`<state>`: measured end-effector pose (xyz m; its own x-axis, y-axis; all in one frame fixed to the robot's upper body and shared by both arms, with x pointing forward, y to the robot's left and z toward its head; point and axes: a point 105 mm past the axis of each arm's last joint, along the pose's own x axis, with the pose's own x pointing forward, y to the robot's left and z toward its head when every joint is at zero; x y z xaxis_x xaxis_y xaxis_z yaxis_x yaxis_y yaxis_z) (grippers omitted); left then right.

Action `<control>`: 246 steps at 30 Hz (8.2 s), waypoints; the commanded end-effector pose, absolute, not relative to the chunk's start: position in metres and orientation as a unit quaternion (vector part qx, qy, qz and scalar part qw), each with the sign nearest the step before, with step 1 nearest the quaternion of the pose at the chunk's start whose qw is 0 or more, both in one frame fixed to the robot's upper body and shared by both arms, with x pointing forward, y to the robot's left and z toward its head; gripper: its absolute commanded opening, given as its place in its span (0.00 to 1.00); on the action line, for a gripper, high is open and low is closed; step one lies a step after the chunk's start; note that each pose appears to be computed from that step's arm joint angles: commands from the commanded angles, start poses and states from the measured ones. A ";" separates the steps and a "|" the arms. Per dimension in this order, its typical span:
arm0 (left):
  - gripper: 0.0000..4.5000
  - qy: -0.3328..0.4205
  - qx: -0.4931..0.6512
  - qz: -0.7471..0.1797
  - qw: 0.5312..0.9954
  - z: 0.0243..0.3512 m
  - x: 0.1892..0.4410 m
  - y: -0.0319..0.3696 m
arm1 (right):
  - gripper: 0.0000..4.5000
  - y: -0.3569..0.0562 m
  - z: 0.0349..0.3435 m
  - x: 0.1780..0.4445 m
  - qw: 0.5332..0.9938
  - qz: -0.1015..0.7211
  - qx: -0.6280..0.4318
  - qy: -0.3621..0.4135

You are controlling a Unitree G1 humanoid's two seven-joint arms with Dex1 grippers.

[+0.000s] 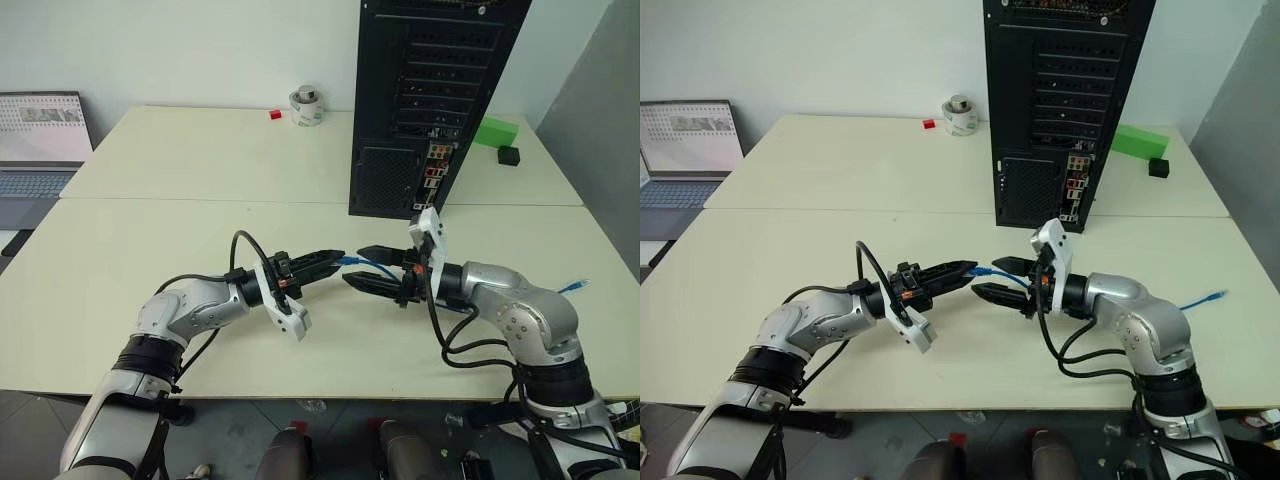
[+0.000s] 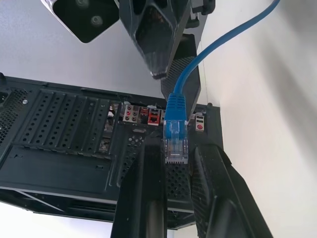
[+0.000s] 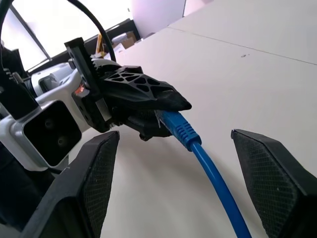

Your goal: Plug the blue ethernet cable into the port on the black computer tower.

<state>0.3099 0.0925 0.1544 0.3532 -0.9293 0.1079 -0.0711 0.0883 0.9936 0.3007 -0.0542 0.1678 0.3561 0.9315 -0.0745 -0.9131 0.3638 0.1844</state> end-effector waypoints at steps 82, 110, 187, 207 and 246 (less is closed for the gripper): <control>0.71 -0.082 0.088 -0.494 0.861 0.223 0.347 0.079 | 0.00 -0.134 0.221 0.415 0.996 0.002 0.005 -0.093; 0.71 -0.082 0.100 -0.491 0.861 0.220 0.346 0.081 | 0.00 -0.137 0.211 0.414 0.997 -0.010 0.003 -0.072; 0.71 -0.073 0.128 -0.485 0.862 0.216 0.355 0.087 | 0.00 -0.101 0.231 0.423 0.993 -0.031 0.041 -0.107; 0.71 -0.071 0.145 -0.465 0.870 0.224 0.367 0.100 | 0.00 -0.069 0.229 0.432 0.993 0.043 0.061 -0.093; 0.71 -0.068 0.191 -0.437 0.876 0.229 0.373 0.121 | 1.00 -0.158 0.243 0.361 0.948 0.284 -0.126 -0.066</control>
